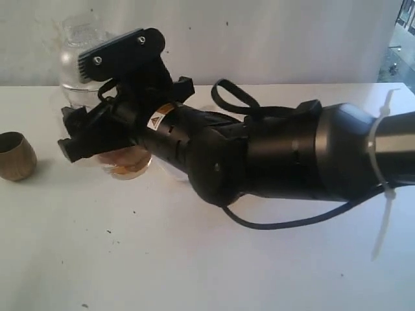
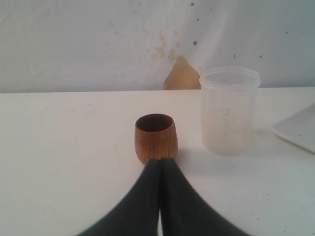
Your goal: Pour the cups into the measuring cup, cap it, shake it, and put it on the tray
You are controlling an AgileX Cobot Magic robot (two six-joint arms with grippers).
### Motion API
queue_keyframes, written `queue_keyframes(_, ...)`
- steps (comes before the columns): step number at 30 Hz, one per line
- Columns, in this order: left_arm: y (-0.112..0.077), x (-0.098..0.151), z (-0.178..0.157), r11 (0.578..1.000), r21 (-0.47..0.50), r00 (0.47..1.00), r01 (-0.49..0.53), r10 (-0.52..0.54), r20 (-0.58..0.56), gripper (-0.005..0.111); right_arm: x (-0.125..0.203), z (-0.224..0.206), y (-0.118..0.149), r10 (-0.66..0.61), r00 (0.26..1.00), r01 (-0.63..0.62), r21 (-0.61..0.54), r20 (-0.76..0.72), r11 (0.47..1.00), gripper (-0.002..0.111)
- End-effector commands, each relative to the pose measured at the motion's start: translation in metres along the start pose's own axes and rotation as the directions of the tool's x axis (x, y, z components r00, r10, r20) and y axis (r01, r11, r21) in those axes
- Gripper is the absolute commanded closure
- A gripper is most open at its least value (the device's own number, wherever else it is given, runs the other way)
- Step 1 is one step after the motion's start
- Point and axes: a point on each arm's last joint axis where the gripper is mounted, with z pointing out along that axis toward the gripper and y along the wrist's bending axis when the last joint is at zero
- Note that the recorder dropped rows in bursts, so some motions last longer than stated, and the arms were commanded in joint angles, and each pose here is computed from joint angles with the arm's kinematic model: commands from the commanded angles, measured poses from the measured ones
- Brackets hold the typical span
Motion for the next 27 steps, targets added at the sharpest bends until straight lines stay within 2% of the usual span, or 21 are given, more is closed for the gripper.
queue_keyframes(1, 0.0, 0.0, 0.0, 1.0, 0.0, 1.0, 0.001, -0.001, 0.01, 0.107, -0.011, 0.003, -0.023, 0.0, 0.999, -0.004, 0.085, 0.043, 0.996, 0.108)
queue_keyframes(5, 0.0, 0.0, 0.0, 1.0, 0.0, 1.0, 0.001, -0.001, 0.01, 0.107, -0.005, 0.009, -0.032, -0.044, 0.998, 0.039, 0.115, 0.043, 0.993, 0.108)
queue_keyframes(10, 0.0, 0.0, 0.0, 1.0, 0.0, 1.0, 0.001, -0.001, 0.01, 0.107, 0.003, 0.033, -0.066, -0.028, 1.0, 0.028, 0.18, -0.002, 0.983, 0.108)
queue_keyframes(15, 0.0, 0.0, 0.0, 1.0, 0.0, 1.0, 0.001, -0.001, 0.01, 0.107, 0.01, 0.062, -0.079, -0.197, 0.976, 0.209, 0.16, -0.09, 0.965, 0.108)
queue_keyframes(21, 0.0, 0.0, 0.0, 1.0, 0.0, 1.0, 0.001, -0.001, 0.01, 0.107, 0.017, 0.095, -0.081, -0.384, 0.917, 0.397, 0.151, -0.107, 0.905, 0.108)
queue_keyframes(27, 0.0, 0.0, 0.0, 1.0, 0.0, 1.0, 0.001, -0.001, 0.01, 0.107, 0.027, 0.115, -0.098, -0.349, 0.926, 0.377, 0.273, -0.145, 0.885, 0.108)
